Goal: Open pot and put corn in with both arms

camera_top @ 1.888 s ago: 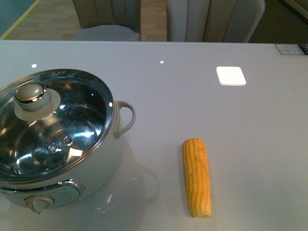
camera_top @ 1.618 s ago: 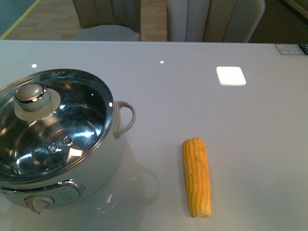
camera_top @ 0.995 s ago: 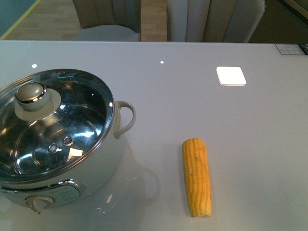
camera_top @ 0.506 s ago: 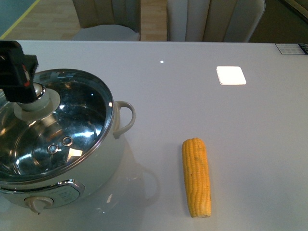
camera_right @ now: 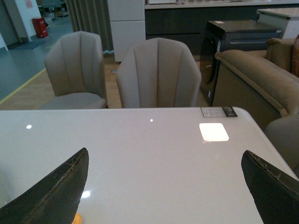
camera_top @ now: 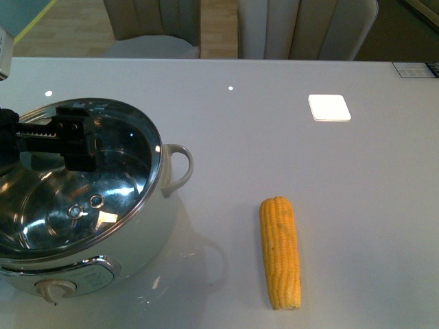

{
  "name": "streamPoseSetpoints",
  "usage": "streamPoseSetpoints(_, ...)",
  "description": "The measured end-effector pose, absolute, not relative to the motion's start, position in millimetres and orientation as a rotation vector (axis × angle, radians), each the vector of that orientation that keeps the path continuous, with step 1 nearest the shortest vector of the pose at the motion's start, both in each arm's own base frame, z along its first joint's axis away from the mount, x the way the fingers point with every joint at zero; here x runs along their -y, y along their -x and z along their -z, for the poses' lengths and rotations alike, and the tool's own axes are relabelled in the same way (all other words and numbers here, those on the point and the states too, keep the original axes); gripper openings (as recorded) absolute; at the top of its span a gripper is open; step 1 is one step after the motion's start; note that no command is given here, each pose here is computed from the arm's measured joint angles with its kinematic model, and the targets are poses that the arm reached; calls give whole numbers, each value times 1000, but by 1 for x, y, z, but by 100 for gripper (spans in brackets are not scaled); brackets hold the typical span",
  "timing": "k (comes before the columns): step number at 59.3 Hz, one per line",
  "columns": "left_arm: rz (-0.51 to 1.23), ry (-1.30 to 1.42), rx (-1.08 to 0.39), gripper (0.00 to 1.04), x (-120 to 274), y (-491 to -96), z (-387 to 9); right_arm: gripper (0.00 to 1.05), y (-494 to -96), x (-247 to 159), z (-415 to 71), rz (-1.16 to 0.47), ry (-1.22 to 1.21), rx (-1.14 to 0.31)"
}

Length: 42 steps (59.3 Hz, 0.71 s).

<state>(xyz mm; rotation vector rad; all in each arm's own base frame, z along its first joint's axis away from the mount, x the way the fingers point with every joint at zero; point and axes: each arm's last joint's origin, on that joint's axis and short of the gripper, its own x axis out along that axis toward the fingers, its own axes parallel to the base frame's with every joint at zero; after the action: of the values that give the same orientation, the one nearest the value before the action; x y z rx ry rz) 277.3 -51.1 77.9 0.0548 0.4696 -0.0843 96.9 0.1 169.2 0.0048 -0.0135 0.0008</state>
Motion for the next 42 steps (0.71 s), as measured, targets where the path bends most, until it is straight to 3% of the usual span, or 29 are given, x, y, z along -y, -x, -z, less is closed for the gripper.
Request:
streamPoseSetpoints(19,83,-44,-481,97,53,-279,-68,96,-97,0,-169,-1,-5,14)
streamPoseSetpoints(29,87,-38,-479,73,55,-280,-67,96,-97,0,-169,-1,-5,14)
streamPoseSetpoints(37,79,-35,-472,44,56,-281,-68,96,-97,0,-169,-1,-5,14)
streamPoseSetpoints(42,72,-42,-467,42,55,-281,-69,96,-97,0,-169,-1,-5,14)
